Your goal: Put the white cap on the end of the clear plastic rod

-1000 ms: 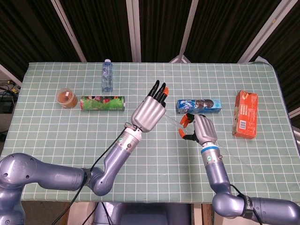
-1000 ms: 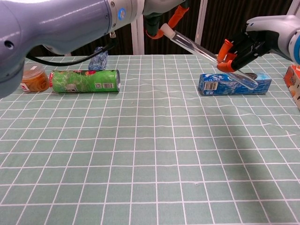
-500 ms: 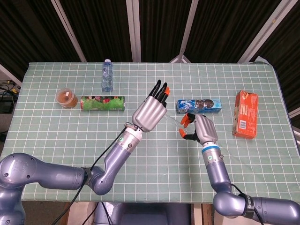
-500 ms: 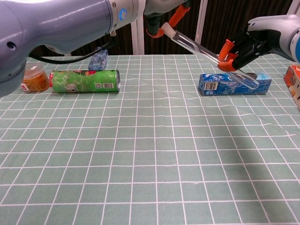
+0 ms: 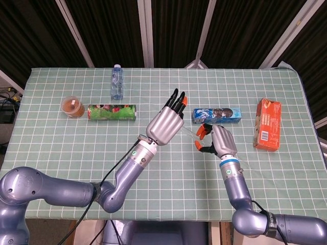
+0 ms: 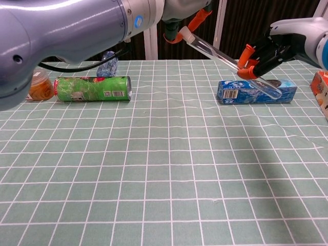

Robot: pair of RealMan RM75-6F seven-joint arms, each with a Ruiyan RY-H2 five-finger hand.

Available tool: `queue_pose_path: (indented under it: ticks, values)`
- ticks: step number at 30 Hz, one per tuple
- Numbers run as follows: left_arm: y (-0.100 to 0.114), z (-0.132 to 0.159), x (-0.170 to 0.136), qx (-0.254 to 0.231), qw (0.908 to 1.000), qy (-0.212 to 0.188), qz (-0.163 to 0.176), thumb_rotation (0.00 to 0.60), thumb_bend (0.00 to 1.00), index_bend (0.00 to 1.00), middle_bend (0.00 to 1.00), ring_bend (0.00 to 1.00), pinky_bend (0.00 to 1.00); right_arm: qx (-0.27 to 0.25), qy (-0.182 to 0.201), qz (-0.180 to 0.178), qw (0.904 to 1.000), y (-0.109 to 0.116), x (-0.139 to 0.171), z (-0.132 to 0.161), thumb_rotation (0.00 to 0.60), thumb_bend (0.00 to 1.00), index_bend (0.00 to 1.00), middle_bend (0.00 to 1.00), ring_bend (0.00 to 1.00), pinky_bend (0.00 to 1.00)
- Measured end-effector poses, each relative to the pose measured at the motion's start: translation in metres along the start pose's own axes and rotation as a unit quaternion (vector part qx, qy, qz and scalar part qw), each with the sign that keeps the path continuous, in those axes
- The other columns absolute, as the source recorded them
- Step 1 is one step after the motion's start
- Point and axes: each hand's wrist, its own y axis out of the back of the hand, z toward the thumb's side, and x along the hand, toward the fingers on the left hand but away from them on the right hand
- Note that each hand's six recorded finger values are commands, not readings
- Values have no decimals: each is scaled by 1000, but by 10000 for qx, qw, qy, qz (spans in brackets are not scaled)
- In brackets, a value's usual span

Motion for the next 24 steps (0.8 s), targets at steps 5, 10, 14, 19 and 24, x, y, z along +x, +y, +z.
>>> queue_pose_path:
  ticks: [5, 10, 14, 19, 24]
  values:
    - [3, 1, 1, 78, 9999, -37, 86, 600, 526, 603, 108, 0, 0, -31, -9, 17, 10000, 0, 0, 0, 600, 628, 803, 603, 381, 216]
    - [5, 4, 1, 107, 9998, -94, 154, 600, 527, 602, 107, 0, 0, -63, -14, 30, 10000, -1, 0, 0, 600, 628, 803, 603, 381, 216]
    - [4, 6, 1, 99, 9998, -113, 164, 600, 526, 599, 107, 0, 0, -114, -25, 39, 9999, -1, 0, 1, 600, 627, 804, 603, 381, 216]
    - [7, 5, 1, 90, 9997, -104, 218, 600, 526, 593, 104, 0, 0, -179, -34, 46, 9998, 1, 0, 1, 600, 627, 807, 604, 381, 216]
    - [10, 5, 2, 49, 9996, -100, 259, 600, 526, 571, 95, 0, 0, -221, -34, 51, 9997, 1, 1, 2, 600, 628, 807, 604, 381, 216]
